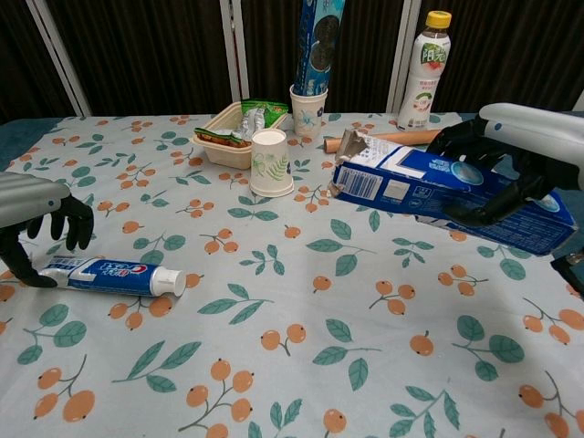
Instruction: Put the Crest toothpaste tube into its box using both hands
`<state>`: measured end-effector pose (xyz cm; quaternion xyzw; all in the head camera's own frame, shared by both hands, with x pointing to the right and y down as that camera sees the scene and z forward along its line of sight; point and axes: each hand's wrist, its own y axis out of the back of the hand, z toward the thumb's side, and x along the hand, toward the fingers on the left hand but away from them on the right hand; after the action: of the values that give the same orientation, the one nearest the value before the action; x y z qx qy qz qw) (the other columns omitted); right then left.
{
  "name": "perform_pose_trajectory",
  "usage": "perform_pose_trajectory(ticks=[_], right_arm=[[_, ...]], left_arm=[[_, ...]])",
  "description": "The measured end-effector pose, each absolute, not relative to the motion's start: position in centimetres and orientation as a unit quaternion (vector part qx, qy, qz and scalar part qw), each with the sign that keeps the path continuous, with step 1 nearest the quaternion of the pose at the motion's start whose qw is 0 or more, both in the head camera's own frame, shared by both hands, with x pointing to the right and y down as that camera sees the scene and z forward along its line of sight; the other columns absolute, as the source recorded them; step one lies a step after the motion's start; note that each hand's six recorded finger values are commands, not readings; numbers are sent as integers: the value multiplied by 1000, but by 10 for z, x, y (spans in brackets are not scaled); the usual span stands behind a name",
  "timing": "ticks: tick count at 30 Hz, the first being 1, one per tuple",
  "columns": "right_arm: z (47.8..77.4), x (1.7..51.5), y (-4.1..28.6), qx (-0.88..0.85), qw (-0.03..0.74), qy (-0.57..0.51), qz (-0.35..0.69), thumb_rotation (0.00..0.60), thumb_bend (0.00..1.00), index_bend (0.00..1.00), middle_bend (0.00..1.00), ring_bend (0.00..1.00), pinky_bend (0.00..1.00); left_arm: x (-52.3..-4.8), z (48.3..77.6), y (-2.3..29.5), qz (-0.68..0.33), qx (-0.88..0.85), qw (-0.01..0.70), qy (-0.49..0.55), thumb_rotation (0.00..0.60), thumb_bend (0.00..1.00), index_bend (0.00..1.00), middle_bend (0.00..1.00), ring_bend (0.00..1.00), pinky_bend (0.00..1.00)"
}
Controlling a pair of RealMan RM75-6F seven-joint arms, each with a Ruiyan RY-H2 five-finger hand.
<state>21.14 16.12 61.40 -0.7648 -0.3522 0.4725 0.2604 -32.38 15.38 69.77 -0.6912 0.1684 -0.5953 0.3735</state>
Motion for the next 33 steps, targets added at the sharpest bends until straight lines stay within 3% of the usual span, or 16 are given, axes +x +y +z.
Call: perform_pose_trajectory(ticks=[7, 13, 19, 26, 33], right_arm=[[612, 217, 160, -762, 258, -356, 475, 600, 369, 377, 460, 422, 346], [611, 218, 160, -764, 258, -356, 473, 600, 369, 377, 460, 422, 346], [610, 221, 161, -763, 253, -361, 473, 600, 370, 377, 460, 421, 347], [606, 229, 158, -759, 247, -376, 471, 600, 369, 377, 460, 422, 347], [598, 235, 154, -757, 240, -392, 465, 600, 369, 377, 460, 422, 347]], left_arm=[[-319, 710, 159, -600, -690, 377, 150, 600, 221, 472, 474, 433, 476], [-318, 715, 160, -602, -686, 382, 143, 600, 430, 684, 693, 629, 644], [-311, 711, 155, -588, -684, 404, 151, 600, 469, 739, 757, 687, 693], [-292, 684, 129, -541, -686, 453, 177, 600, 469, 738, 754, 687, 693], [-265, 638, 85, -466, -690, 516, 202, 600, 469, 739, 753, 687, 693]])
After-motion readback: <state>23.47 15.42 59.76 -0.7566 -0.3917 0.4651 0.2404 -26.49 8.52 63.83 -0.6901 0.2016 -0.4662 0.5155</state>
